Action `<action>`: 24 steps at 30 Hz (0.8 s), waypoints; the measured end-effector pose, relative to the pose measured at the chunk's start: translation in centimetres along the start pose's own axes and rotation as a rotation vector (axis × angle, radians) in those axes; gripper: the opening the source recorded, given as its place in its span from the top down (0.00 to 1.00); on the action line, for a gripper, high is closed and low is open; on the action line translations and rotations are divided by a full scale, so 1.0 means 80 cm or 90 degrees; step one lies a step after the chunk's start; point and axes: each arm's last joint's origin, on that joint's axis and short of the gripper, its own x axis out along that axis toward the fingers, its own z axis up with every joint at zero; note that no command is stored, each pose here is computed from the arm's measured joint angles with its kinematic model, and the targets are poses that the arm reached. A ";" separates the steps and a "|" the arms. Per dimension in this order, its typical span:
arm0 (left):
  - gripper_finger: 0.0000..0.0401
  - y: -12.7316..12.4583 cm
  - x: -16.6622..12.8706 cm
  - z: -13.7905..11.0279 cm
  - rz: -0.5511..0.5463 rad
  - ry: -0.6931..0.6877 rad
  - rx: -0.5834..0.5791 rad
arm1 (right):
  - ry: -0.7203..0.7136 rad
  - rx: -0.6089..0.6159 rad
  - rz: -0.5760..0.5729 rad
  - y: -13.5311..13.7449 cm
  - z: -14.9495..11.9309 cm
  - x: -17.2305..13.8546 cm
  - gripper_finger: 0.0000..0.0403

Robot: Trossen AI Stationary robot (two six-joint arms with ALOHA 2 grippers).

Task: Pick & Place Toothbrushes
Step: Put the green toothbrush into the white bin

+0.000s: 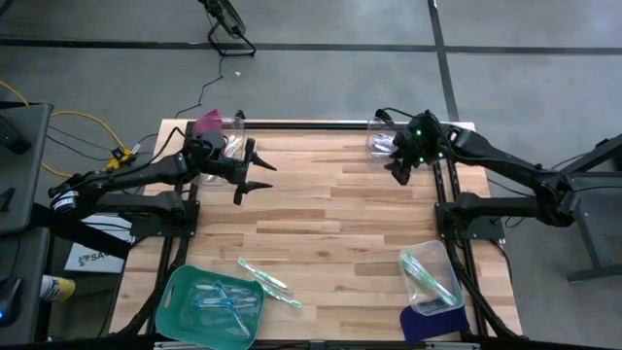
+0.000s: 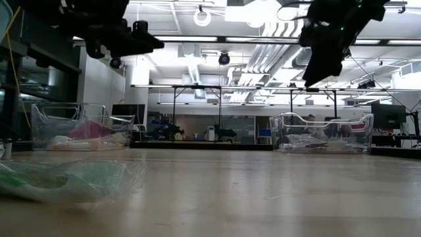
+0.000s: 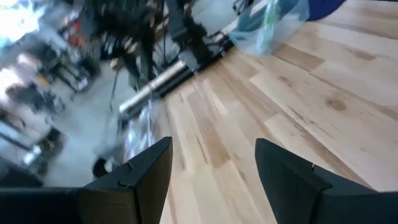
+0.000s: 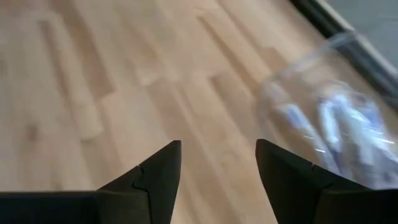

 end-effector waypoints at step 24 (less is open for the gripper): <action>0.44 -0.028 0.100 0.055 -0.165 0.320 -0.138 | -0.216 -0.244 0.176 0.124 -0.092 0.065 0.51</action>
